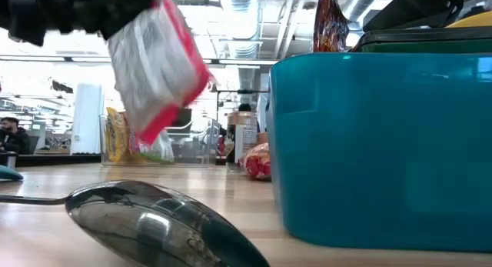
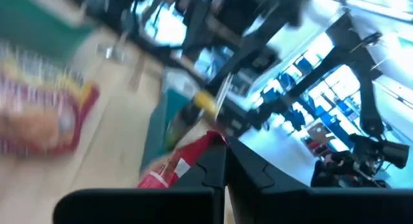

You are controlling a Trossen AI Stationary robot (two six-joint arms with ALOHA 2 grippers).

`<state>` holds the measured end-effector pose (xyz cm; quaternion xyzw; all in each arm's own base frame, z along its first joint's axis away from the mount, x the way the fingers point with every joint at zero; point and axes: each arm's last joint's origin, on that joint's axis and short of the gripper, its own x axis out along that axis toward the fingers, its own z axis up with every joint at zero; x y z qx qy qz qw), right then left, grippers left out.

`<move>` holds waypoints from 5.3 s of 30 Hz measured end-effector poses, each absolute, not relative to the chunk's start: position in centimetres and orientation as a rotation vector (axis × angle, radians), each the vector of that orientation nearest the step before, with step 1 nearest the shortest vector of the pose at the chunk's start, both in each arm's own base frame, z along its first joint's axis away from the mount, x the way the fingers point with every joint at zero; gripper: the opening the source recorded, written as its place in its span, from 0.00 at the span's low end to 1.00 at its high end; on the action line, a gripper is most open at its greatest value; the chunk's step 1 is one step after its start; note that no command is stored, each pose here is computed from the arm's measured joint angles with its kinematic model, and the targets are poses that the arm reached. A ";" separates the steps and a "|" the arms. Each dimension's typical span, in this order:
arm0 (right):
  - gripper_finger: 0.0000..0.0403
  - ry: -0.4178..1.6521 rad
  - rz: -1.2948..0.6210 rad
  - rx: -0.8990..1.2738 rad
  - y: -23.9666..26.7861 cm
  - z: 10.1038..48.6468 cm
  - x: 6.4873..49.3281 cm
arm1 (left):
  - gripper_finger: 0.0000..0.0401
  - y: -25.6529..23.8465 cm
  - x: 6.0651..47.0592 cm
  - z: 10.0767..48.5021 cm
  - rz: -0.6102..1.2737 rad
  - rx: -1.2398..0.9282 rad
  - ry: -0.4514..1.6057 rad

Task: Pick & Place Food Item
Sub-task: Put the orange noodle pack into the transparent bin

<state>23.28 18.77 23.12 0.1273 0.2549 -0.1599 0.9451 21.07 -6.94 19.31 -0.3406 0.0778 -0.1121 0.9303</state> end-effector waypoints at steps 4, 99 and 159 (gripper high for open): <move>0.71 0.514 -0.332 0.257 18.8 23.1 23.3 | 0.00 -6.4 20.2 21.2 -0.203 -0.621 0.037; 0.71 0.570 -0.464 -0.034 14.8 22.8 25.3 | 0.00 13.2 18.8 25.6 1.179 -0.802 -0.034; 0.71 0.574 -0.460 -0.036 14.8 22.8 25.2 | 0.00 10.5 20.6 21.2 1.311 -1.043 -0.040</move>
